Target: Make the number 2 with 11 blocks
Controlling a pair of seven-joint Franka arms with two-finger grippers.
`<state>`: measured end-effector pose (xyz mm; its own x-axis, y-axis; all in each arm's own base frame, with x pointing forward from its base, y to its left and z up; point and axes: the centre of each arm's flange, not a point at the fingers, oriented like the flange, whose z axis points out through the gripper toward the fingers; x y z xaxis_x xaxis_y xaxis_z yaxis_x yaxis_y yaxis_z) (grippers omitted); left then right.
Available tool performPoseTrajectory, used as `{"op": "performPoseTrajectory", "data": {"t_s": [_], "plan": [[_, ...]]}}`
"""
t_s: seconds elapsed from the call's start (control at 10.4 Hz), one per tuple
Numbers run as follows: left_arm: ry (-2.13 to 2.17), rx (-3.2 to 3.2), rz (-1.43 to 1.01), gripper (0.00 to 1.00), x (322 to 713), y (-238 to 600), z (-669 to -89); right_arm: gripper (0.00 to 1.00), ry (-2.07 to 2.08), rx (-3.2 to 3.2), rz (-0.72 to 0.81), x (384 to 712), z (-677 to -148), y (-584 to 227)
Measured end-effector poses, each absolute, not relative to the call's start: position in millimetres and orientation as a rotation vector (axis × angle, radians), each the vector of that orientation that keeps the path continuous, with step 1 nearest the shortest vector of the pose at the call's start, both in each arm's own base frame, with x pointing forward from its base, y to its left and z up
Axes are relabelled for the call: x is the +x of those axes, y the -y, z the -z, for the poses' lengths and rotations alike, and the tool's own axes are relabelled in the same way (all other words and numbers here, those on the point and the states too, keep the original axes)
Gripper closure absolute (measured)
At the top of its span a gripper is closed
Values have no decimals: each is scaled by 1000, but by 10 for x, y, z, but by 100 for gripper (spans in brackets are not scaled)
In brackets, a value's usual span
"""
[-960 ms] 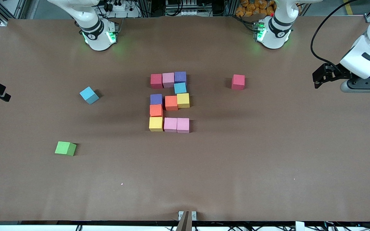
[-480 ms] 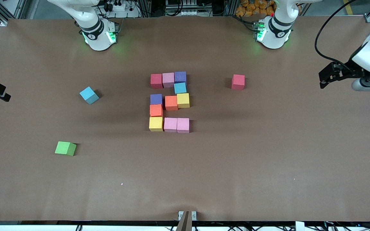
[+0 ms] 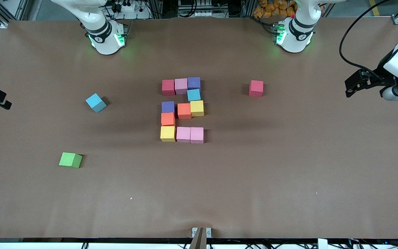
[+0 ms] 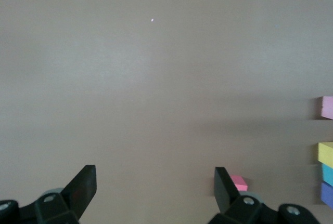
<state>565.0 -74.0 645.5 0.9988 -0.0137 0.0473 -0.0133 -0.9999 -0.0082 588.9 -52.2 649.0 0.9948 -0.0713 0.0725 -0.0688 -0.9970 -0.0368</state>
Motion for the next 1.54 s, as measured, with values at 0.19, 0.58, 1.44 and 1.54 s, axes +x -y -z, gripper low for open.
{"op": "performPoseTrajectory", "data": {"t_s": [0.19,0.58,1.44,1.54], "plan": [[34,-3189,78,0,5675,598,-6467,0,-109,-3103,115,5889,-6490,523],[44,-3197,125,0,5707,570,-6501,0,-110,-3103,103,5919,-6420,527],[31,-3198,140,0,5711,618,-6512,0,-110,-3103,105,5920,-6423,527],[31,-3198,140,0,5711,618,-6512,0,-110,-3103,104,5920,-6424,527]]}}
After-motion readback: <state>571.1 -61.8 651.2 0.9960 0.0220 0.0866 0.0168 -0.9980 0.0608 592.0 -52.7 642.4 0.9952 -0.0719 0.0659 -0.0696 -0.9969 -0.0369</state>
